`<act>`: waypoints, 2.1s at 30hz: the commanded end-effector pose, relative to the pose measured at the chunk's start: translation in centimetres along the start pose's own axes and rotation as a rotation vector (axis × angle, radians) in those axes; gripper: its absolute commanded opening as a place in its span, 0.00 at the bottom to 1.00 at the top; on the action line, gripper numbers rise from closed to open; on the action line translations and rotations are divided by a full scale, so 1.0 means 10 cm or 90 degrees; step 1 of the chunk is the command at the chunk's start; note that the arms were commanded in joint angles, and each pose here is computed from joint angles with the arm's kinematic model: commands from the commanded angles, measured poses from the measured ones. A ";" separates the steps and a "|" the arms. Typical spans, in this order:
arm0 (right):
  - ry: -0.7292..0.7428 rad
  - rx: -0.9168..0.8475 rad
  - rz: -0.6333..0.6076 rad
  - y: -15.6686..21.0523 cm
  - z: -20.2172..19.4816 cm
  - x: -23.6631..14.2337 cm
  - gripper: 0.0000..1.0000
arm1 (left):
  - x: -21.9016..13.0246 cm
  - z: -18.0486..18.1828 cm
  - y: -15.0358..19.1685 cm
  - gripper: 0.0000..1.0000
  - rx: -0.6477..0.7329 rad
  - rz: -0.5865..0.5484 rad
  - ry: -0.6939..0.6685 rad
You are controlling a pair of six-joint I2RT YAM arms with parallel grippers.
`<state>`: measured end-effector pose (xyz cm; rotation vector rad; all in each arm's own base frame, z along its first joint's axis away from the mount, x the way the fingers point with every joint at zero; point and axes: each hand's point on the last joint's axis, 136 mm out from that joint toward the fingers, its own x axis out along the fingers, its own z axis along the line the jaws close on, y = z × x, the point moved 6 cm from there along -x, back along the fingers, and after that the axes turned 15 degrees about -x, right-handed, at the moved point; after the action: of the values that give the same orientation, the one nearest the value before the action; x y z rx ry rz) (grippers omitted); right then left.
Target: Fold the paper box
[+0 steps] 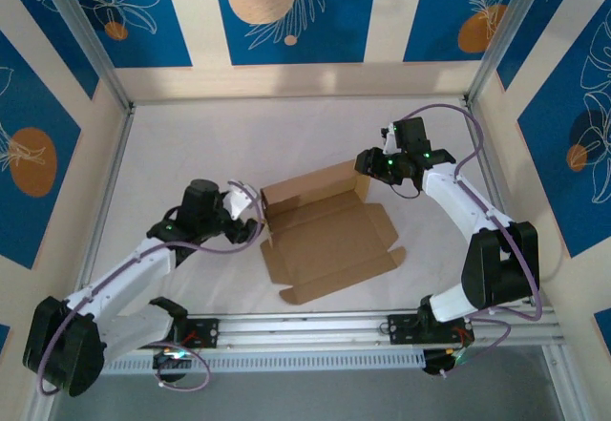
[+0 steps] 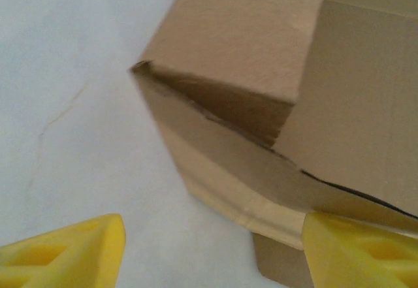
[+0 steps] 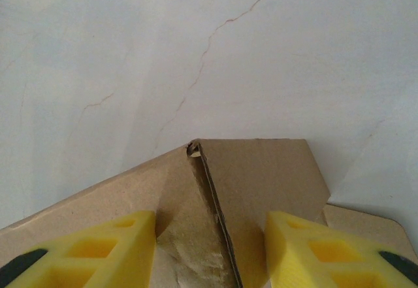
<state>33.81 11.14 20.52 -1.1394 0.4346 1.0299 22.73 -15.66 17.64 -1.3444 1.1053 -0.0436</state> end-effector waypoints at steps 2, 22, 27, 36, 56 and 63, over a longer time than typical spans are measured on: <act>0.027 0.031 0.054 0.20 -0.11 0.05 0.48 | 0.04 -0.12 -0.11 0.74 0.047 -0.008 0.004; 0.015 0.027 0.059 0.23 -0.07 0.04 0.47 | 0.44 -0.15 -0.19 0.86 0.050 -0.067 -0.064; 0.014 0.024 0.061 0.24 -0.06 0.03 0.47 | 0.54 -0.14 -0.23 0.84 0.053 -0.082 -0.086; 0.007 0.021 0.067 0.28 0.00 0.05 0.47 | 0.67 -0.09 -0.30 0.70 0.065 -0.119 -0.144; -0.074 0.108 0.080 0.37 0.18 -0.03 0.47 | 0.95 0.15 -0.28 0.63 0.057 -0.165 -0.267; -0.085 0.119 0.077 0.35 0.20 -0.02 0.46 | 0.97 0.14 -0.29 0.60 0.058 -0.230 -0.256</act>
<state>32.00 11.88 20.40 -0.9626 0.4739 1.0450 30.64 -20.02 13.57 -1.3629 0.5079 0.0144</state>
